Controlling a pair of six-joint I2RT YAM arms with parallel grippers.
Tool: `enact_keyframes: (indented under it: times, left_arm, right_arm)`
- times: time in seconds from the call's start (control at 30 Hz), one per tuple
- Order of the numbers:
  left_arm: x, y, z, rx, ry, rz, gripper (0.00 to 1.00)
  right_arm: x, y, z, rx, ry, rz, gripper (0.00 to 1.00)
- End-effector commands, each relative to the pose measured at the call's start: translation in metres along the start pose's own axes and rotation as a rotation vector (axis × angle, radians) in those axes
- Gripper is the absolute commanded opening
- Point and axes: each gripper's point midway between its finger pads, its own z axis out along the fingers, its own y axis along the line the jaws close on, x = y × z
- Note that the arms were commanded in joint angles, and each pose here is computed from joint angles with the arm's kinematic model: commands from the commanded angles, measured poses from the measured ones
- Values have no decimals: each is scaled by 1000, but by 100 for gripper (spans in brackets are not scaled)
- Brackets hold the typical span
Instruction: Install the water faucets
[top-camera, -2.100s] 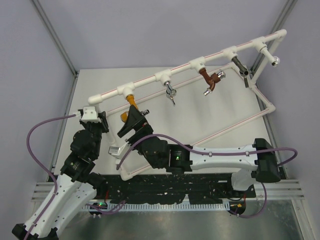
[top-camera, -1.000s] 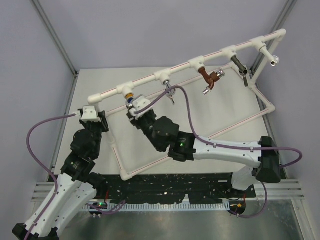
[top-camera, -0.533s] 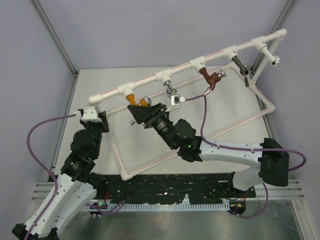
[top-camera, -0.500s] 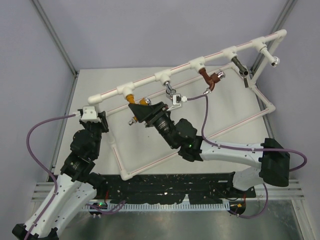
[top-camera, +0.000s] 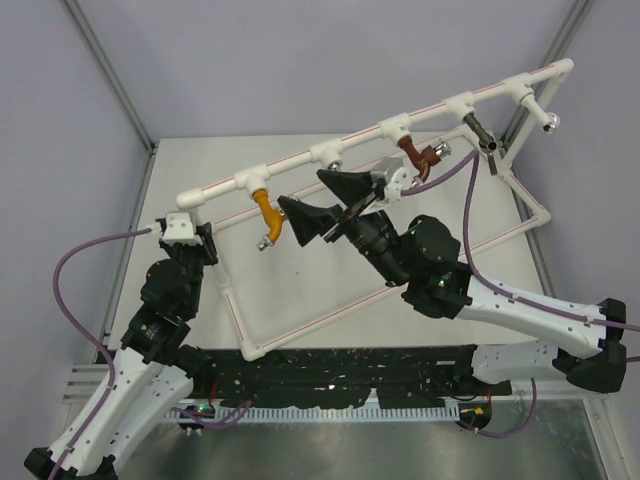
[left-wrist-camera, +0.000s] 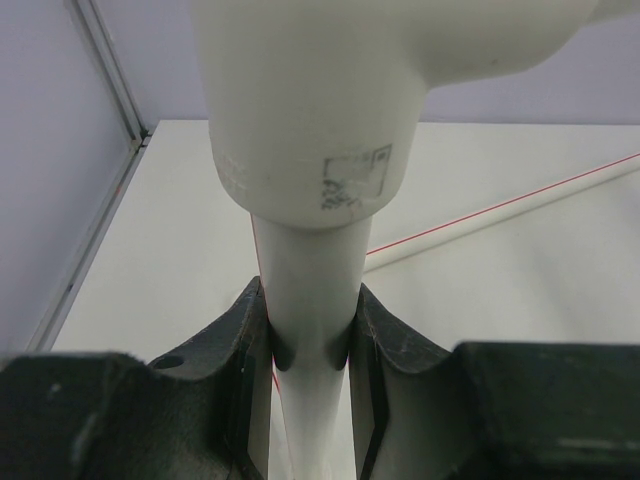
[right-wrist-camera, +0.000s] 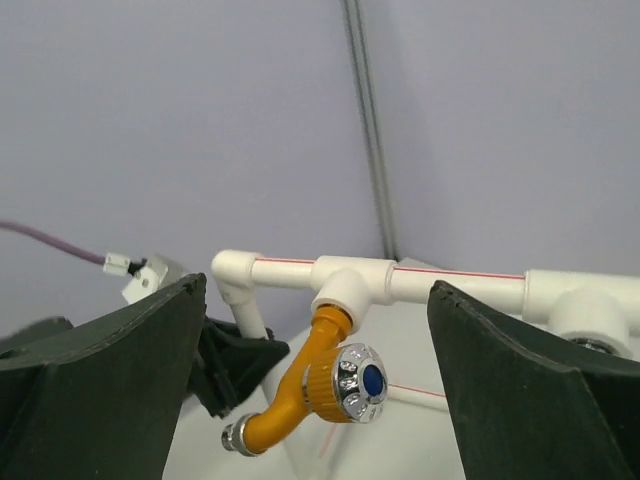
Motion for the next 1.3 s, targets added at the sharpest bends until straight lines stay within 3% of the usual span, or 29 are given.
enact_keyframes:
  times: [0.0, 0.17, 0.37, 0.57, 0.77, 0.83, 1.1, 1.27]
  left_arm:
    - [-9, -53, -3, 258, -17, -60, 0]
    - [-7, -55, -3, 264, -12, -63, 0]
    - [-7, -54, -3, 259, -13, -61, 0]
    - [-8, -54, -3, 260, -15, -62, 0]
    - [-10, -52, -4, 257, -23, -63, 0]
    - [-10, -52, -4, 257, -23, -63, 0]
    - [-12, -52, -5, 257, -30, -64, 0]
    - [-13, -51, -6, 257, -33, -62, 0]
  right_arm:
    - [14, 15, -16, -192, 197, -756, 95]
    - [36, 20, -31, -331, 316, -1306, 95]
    - [55, 21, -33, -432, 394, -1681, 96]
    - [65, 14, -16, -352, 406, -1929, 95]
    - [69, 6, 8, -206, 393, -2048, 95]
    - [76, -2, 13, -176, 413, -2070, 100]
    - [88, -12, 23, -61, 402, -2001, 52]
    - [96, -12, 25, 45, 397, -1783, 25]
